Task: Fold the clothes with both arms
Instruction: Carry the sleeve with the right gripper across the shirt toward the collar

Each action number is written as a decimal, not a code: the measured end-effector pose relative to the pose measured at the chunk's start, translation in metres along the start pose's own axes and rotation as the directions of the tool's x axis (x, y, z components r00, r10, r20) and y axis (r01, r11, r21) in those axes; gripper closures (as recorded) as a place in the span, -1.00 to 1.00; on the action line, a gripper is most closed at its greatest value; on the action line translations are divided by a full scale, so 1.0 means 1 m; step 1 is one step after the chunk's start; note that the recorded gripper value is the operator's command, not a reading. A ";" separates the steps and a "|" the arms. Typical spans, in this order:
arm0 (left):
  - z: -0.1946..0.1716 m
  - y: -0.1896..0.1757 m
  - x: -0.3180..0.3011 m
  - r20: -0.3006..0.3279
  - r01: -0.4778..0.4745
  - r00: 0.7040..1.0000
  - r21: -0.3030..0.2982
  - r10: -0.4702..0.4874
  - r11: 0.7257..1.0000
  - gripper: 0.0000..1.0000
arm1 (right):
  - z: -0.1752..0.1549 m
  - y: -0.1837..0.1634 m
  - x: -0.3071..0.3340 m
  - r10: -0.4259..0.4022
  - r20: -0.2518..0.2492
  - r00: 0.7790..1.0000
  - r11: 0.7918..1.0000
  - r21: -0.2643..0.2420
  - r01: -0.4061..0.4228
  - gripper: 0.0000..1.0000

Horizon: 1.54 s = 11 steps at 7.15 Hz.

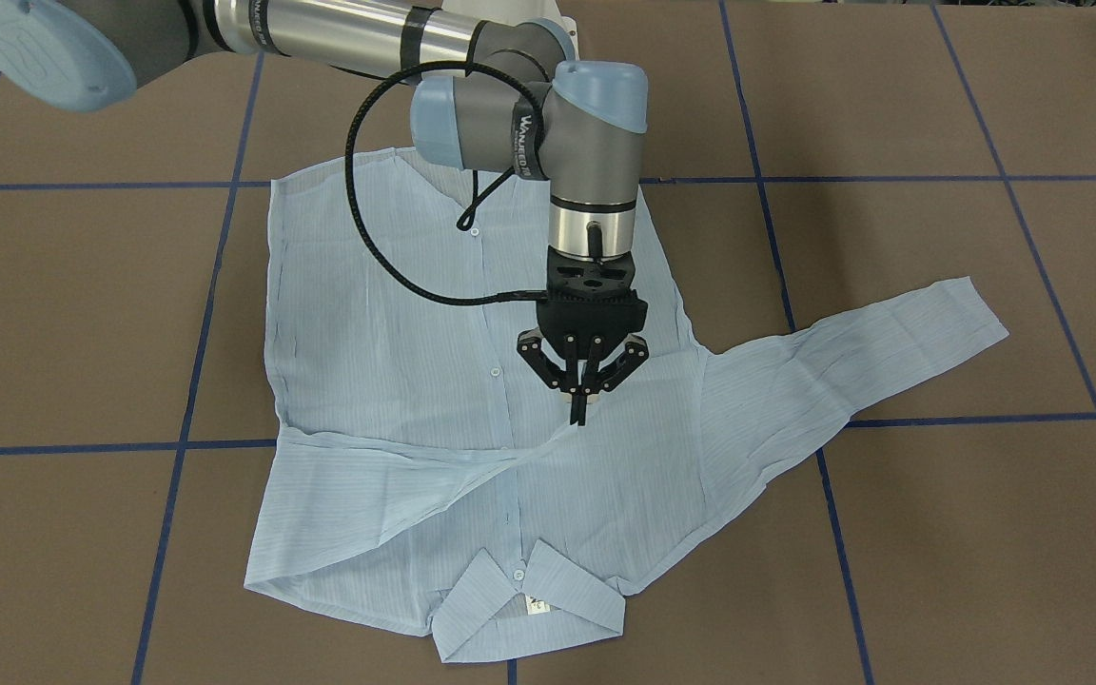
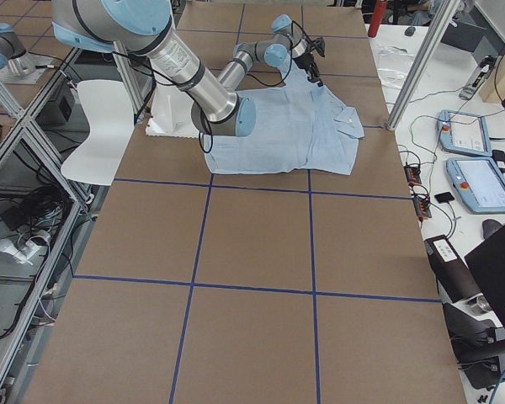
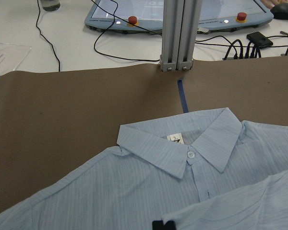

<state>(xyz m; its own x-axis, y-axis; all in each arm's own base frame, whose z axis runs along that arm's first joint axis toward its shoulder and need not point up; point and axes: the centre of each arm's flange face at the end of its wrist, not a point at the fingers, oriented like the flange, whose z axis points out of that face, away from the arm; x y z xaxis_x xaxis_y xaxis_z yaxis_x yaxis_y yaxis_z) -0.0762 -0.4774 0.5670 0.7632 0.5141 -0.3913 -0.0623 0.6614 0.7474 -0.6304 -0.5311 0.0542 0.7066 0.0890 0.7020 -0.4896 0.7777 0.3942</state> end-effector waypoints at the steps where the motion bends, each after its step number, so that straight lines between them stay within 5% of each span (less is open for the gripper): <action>1: 0.000 -0.001 0.000 0.000 0.000 1.000 0.001 0.000 1.000 -1.00 | -0.004 0.004 -0.010 -0.027 0.006 1.000 1.000 -0.003 0.027 1.00; 2: 0.000 -0.001 0.000 0.000 -0.001 1.000 0.002 0.001 1.000 -1.00 | -0.009 0.003 -0.018 -0.054 0.013 0.998 0.999 -0.002 0.054 -0.24; 3: -0.001 -0.002 0.000 0.000 -0.001 1.000 0.003 0.001 1.000 -1.00 | -0.010 0.001 -0.027 -0.055 0.022 0.998 0.998 0.002 0.055 -0.80; 7: -0.001 -0.002 0.000 0.000 -0.001 1.000 0.002 0.001 1.000 -1.00 | -0.019 -0.028 -0.069 0.062 0.063 0.996 0.998 0.015 -0.063 -0.98; 8: 0.000 -0.002 0.000 0.000 0.004 1.000 0.002 -0.004 1.000 -1.00 | -0.016 -0.042 -0.063 0.077 0.064 0.995 0.997 -0.011 -0.076 -0.98; 11: 0.002 -0.002 0.009 -0.013 0.037 0.999 0.040 -0.036 0.999 -1.00 | 0.022 -0.118 0.052 0.072 0.048 0.996 0.978 -0.201 -0.061 -0.99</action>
<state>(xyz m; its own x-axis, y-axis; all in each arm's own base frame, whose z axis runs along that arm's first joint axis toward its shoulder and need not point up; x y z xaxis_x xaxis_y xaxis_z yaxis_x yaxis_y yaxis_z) -0.0679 -0.4753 0.5627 0.7565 0.4970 -0.4250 -0.0084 0.6572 0.7537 -0.5471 -0.6323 0.0574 0.6441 0.1152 0.7562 -0.4190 0.8802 0.2228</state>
